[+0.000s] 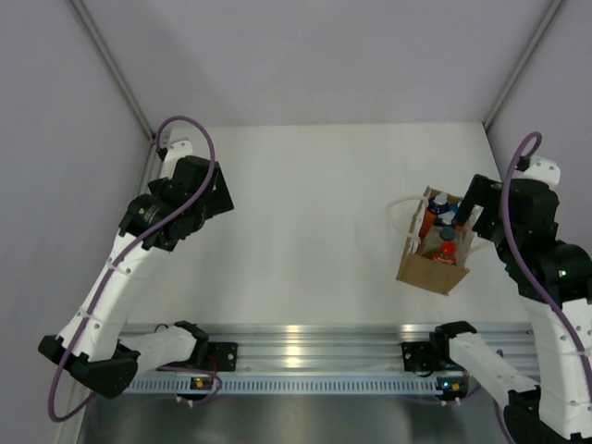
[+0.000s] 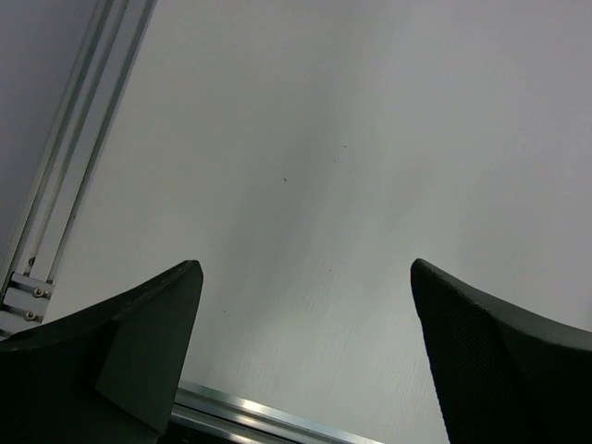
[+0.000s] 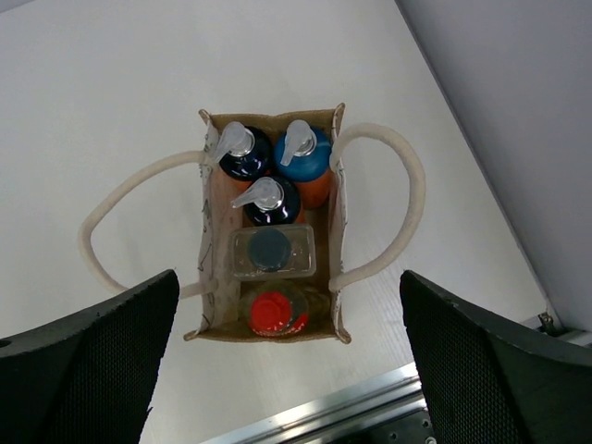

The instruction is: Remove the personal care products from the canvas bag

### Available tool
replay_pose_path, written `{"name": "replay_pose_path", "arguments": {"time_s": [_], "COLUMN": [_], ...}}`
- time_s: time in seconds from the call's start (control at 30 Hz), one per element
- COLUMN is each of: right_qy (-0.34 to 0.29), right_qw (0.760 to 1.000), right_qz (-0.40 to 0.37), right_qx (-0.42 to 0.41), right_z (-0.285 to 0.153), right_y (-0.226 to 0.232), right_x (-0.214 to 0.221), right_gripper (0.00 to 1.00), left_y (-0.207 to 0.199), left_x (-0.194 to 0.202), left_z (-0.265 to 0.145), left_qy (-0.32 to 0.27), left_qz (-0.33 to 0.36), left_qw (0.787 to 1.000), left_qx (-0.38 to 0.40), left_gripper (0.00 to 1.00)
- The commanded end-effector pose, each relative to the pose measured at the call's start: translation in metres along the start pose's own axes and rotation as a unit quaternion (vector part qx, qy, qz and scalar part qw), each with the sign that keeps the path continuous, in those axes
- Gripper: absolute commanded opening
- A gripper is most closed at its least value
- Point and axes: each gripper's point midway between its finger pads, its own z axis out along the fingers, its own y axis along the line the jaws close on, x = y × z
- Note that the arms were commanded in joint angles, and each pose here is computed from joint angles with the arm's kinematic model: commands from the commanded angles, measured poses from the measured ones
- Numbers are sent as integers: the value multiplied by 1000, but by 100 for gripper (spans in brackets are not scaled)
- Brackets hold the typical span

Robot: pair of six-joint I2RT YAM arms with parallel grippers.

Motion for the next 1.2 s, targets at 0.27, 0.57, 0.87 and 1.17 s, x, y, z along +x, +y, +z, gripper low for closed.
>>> {"name": "replay_pose_path", "arguments": {"time_s": [0.27, 0.57, 0.87, 1.17], "right_qy": [80, 101, 122, 144], "right_qw": [994, 991, 985, 980], "right_qz": [24, 49, 67, 84], "right_qx": [71, 76, 102, 111], "right_z": [77, 134, 182, 200], "right_y": [26, 57, 64, 64], "right_x": [1, -4, 10, 32], "right_gripper": [81, 71, 61, 47], "left_y": [-44, -48, -53, -50], "left_x": [18, 37, 42, 41], "left_z": [8, 12, 9, 8], "left_qy": [70, 92, 105, 101], "left_qz": [-7, 11, 17, 19], "left_qw": [995, 993, 990, 991], "left_qx": [67, 71, 90, 88], "left_gripper": [98, 98, 98, 98]}}
